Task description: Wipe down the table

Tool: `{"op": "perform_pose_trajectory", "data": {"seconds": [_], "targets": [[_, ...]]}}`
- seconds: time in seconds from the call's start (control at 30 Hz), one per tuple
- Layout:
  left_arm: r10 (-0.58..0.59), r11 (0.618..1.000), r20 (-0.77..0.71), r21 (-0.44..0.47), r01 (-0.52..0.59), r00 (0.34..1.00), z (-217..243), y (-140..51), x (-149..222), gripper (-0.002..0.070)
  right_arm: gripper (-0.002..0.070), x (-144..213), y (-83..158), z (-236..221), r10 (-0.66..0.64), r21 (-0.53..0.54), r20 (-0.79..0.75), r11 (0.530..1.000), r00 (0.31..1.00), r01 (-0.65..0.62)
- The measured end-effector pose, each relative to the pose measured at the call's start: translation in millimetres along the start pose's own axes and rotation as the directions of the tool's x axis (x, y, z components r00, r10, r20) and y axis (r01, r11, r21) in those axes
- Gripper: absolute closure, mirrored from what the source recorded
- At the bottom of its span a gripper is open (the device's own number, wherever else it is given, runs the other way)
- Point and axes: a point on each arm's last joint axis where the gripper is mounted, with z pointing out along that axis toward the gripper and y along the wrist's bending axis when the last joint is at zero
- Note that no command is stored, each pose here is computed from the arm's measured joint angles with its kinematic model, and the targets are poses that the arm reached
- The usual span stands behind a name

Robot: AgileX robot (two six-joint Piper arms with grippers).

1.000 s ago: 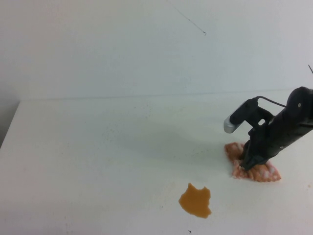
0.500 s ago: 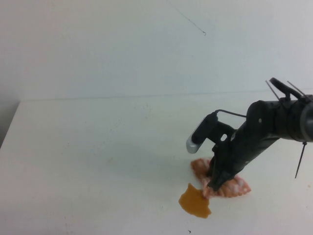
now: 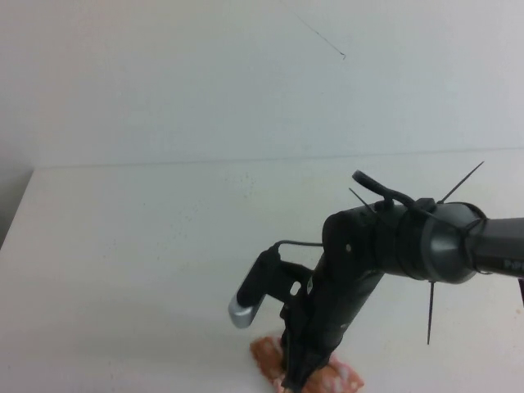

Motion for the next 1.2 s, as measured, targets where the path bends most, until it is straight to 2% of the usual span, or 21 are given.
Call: {"op": "perform_pose_trajectory", "data": {"seconds": [0.13,0.27,0.33,0.4,0.53,0.67,0.83,0.9,0.97,1.1,1.2], "targets": [[0.001,1.0,0.0,0.0,-0.001,1.0,0,0.0,0,0.0678,0.0637,8,12,3,0.003,-0.064,-0.082,0.998,0.997,-0.008],[0.001,1.0,0.0,0.0,-0.001,1.0,0,0.0,0,0.0678,0.0638,25,7,4,0.105,-0.008,-0.126,0.994,0.986,-0.107],[0.001,1.0,0.0,0.0,-0.001,1.0,0,0.0,0,0.0678,0.0638,34,-4,1,0.145,0.055,-0.148,0.989,0.978,-0.138],[0.001,1.0,0.0,0.0,-0.001,1.0,0,0.0,0,0.0678,0.0638,46,-25,-4,0.192,0.135,-0.167,0.976,0.967,-0.171],[0.001,1.0,0.0,0.0,-0.001,1.0,0,0.0,0,0.0678,0.0638,69,-63,-14,0.291,0.225,-0.171,0.942,0.941,-0.25],[0.001,1.0,0.0,0.0,-0.001,1.0,0,0.0,0,0.0678,0.0639,101,-101,-26,0.42,0.296,-0.154,0.883,0.894,-0.364],[0.001,1.0,0.0,0.0,-0.001,1.0,0,0.0,0,0.0678,0.064,134,-141,-40,0.611,0.351,-0.018,0.745,0.791,-0.567],[0.001,1.0,0.0,0.0,-0.001,1.0,0,0.0,0,0.0678,0.0641,137,-149,-43,0.636,0.354,0.012,0.719,0.772,-0.598],[0.001,1.0,0.0,0.0,-0.001,1.0,0,0.0,0,0.0678,0.0642,134,-153,-46,0.64,0.35,0.015,0.717,0.768,-0.603],[0.001,1.0,0.0,0.0,-0.001,1.0,0,0.0,0,0.0678,0.0643,109,-153,-46,0.602,0.335,0.035,0.745,0.798,-0.577],[0.001,1.0,0.0,0.0,-0.001,1.0,0,0.0,0,0.0678,0.0643,73,-137,-44,0.515,0.298,0.061,0.808,0.855,-0.508]]}}
